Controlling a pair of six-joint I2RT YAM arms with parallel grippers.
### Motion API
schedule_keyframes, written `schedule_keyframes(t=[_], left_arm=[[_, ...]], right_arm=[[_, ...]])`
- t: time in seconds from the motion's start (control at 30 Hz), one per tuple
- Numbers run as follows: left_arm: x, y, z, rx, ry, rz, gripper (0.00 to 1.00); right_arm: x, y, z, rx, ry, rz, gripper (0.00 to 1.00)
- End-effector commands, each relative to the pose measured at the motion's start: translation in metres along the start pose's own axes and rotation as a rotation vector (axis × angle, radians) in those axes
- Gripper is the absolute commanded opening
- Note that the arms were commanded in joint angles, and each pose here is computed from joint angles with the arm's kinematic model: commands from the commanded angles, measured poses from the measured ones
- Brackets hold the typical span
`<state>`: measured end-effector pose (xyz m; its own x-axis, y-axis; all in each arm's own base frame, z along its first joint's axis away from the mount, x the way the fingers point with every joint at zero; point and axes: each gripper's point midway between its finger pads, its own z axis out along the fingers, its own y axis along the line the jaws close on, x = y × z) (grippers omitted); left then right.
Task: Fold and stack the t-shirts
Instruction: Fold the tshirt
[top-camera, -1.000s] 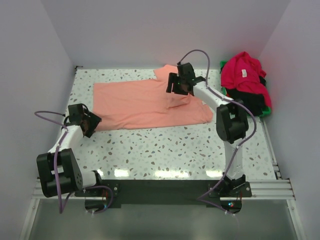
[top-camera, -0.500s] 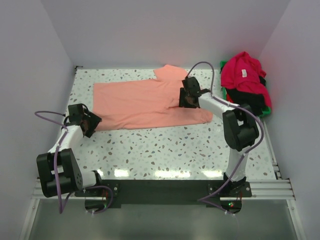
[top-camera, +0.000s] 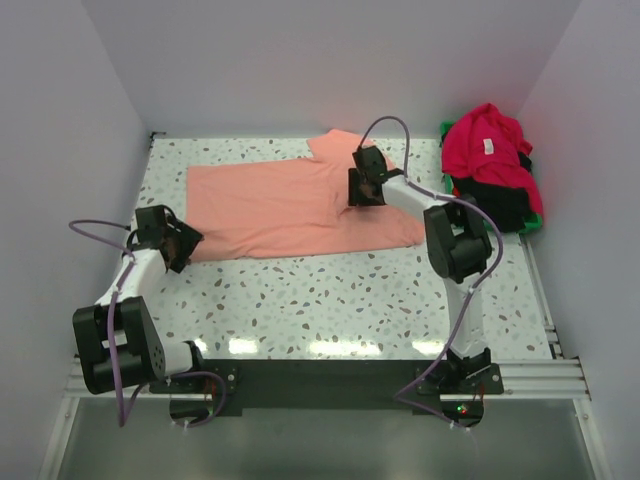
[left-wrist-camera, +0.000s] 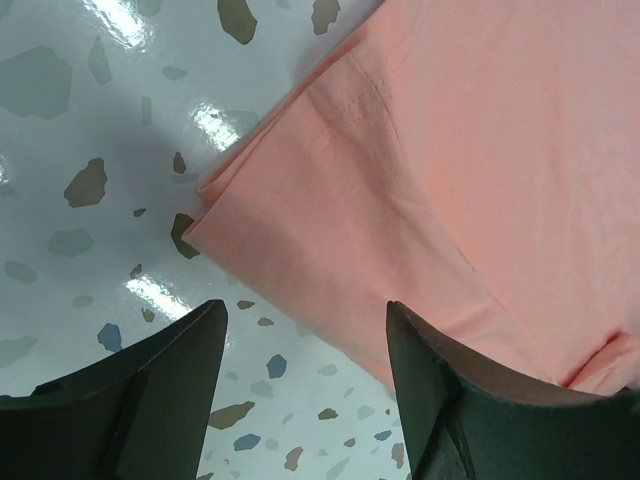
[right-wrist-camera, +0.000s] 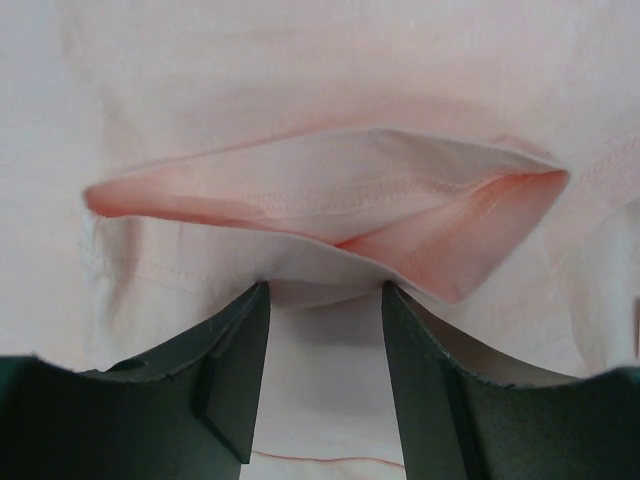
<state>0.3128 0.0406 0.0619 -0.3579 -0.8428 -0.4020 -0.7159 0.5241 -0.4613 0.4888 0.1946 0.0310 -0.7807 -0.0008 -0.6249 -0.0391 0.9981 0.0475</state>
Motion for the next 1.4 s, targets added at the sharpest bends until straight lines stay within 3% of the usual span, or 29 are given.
schedule_keyframes(t=[0.0,0.47,0.67,0.87,1.2,1.37], left_arm=[[-0.016,-0.018,-0.004,0.054,-0.039,0.027,0.70],[-0.008,-0.003,-0.006,0.006,-0.034,0.008,0.73],[-0.003,0.017,-0.002,-0.070,-0.046,-0.017,0.72],[0.000,0.031,0.014,-0.126,-0.051,-0.036,0.65],[-0.001,0.030,0.037,-0.150,-0.040,-0.087,0.56],[-0.001,0.030,0.045,-0.166,-0.025,-0.088,0.37]], right_arm=[[-0.049,0.010,-0.011,-0.023,-0.116,0.002,0.53],[-0.047,0.055,0.022,-0.219,-0.076,0.027,0.68],[-0.077,0.045,-0.012,-0.209,-0.134,0.085,0.76],[-0.079,0.005,-0.069,-0.173,-0.145,0.251,0.77],[0.014,-0.051,-0.102,-0.101,-0.054,0.408,0.75],[0.049,-0.080,-0.103,-0.027,-0.023,0.455,0.75]])
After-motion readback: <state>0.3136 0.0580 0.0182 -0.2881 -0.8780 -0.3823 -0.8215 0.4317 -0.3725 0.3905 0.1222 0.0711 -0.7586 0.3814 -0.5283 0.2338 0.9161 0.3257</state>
